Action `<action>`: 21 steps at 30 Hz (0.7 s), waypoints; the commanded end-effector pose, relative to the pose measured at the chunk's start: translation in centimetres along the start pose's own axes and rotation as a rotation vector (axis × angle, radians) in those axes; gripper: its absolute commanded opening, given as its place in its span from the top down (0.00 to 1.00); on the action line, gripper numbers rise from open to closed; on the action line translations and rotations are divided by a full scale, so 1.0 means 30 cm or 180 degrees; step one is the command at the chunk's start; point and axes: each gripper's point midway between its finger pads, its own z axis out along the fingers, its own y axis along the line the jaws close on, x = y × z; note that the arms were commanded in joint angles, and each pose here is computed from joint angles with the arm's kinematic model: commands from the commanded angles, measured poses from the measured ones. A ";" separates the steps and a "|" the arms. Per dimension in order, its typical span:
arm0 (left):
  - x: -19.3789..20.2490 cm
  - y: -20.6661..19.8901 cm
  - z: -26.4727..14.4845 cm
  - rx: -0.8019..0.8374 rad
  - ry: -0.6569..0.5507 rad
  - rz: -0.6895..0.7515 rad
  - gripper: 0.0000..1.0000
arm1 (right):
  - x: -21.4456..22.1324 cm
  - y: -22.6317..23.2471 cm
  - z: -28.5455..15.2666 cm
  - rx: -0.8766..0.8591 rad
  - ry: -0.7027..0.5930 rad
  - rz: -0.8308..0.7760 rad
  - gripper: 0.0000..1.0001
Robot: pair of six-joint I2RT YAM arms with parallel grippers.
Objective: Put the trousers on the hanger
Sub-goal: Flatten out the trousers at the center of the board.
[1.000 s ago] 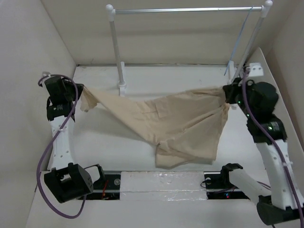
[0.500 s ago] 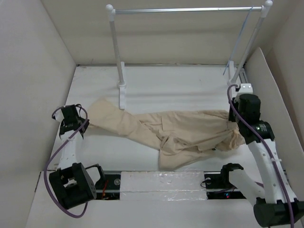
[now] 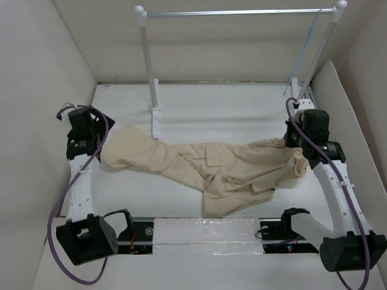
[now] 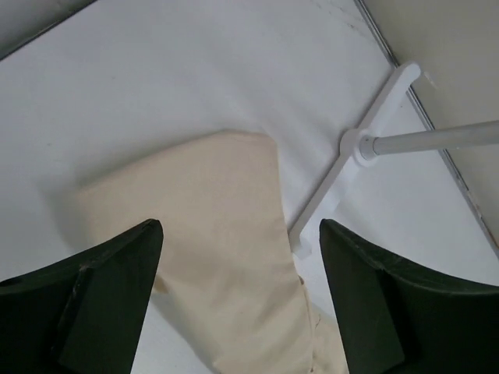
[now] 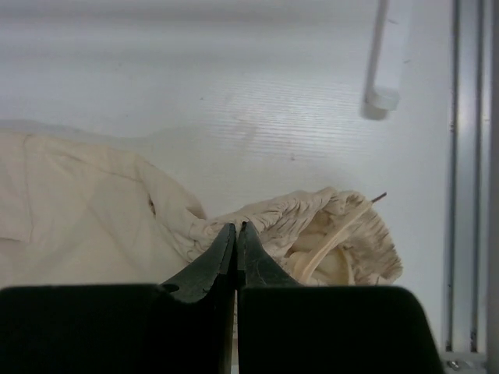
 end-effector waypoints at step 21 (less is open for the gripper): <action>0.256 -0.131 0.576 -0.1257 0.0932 0.1591 0.44 | 0.092 0.269 0.075 -0.1157 0.0026 -0.0055 1.00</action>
